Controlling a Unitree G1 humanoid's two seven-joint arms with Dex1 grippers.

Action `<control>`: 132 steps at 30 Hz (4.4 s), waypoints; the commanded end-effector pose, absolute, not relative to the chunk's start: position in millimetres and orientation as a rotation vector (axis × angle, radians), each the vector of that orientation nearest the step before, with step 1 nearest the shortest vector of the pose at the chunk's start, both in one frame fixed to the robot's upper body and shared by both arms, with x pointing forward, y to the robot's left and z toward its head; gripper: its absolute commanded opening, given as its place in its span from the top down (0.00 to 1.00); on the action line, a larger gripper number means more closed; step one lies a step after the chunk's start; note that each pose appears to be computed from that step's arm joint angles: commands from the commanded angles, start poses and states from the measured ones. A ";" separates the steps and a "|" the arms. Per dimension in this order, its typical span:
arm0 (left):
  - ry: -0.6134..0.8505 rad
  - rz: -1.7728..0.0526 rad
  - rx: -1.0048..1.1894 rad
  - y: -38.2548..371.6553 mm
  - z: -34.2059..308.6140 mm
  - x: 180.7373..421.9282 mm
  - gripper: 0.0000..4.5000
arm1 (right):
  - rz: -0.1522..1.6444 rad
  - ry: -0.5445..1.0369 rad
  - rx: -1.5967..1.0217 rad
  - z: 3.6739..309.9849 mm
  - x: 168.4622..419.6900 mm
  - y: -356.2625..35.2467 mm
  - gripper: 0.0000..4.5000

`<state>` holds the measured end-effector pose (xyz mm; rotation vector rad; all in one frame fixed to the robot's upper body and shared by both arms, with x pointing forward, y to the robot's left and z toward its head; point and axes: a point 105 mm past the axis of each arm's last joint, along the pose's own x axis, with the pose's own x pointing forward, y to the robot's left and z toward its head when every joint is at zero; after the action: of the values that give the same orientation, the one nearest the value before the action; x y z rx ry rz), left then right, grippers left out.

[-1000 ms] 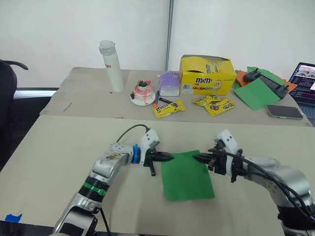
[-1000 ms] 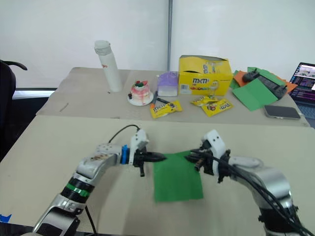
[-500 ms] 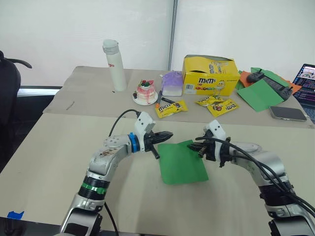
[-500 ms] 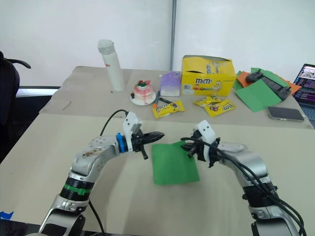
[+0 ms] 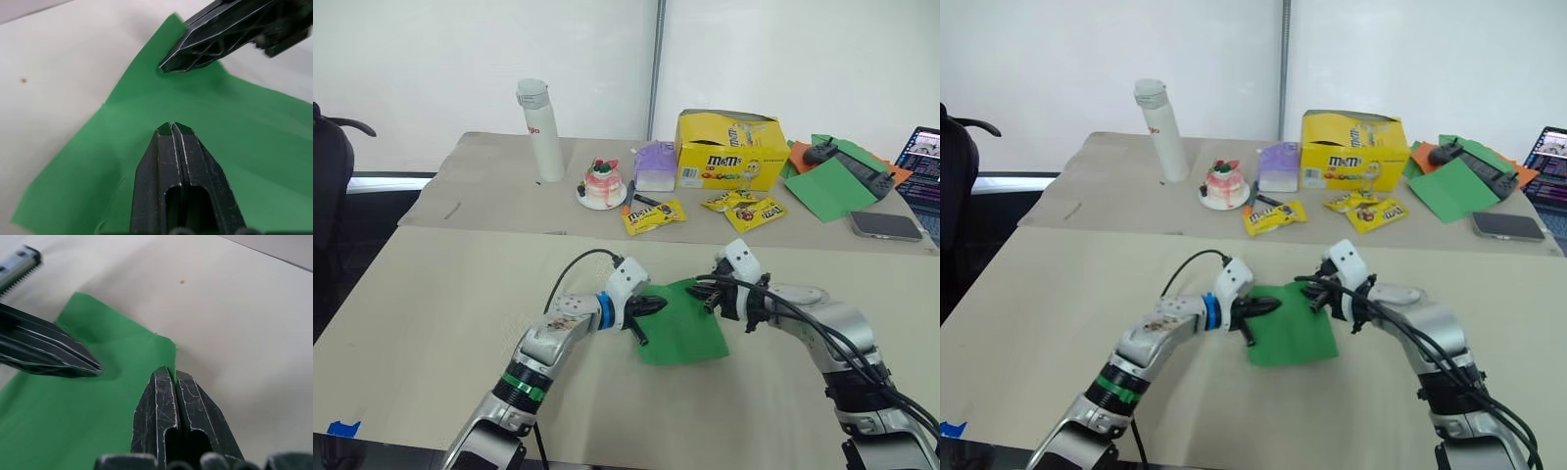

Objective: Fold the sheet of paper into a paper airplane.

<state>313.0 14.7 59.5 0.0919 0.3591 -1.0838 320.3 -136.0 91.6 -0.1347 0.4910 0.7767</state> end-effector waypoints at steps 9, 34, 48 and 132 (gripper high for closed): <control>0.475 -1.047 0.030 22.8 47.0 314.8 1.00 | 0.922 0.245 -0.473 111.9 303.3 -110.4 0.99; 0.276 -1.092 -0.004 3.9 134.2 345.6 1.00 | 0.914 -0.114 -1.206 67.1 284.5 -104.8 0.99; 0.496 -1.173 0.266 -6.9 66.1 324.8 1.00 | 0.870 -0.096 -1.233 63.6 279.6 -111.9 0.99; 0.521 -1.143 0.151 19.9 57.2 333.6 1.00 | 0.693 0.382 -0.364 40.7 280.4 -124.8 1.00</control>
<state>327.0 10.0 59.0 0.1467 0.5074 -1.1976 286.3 -127.5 56.4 -0.3648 0.3207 0.6560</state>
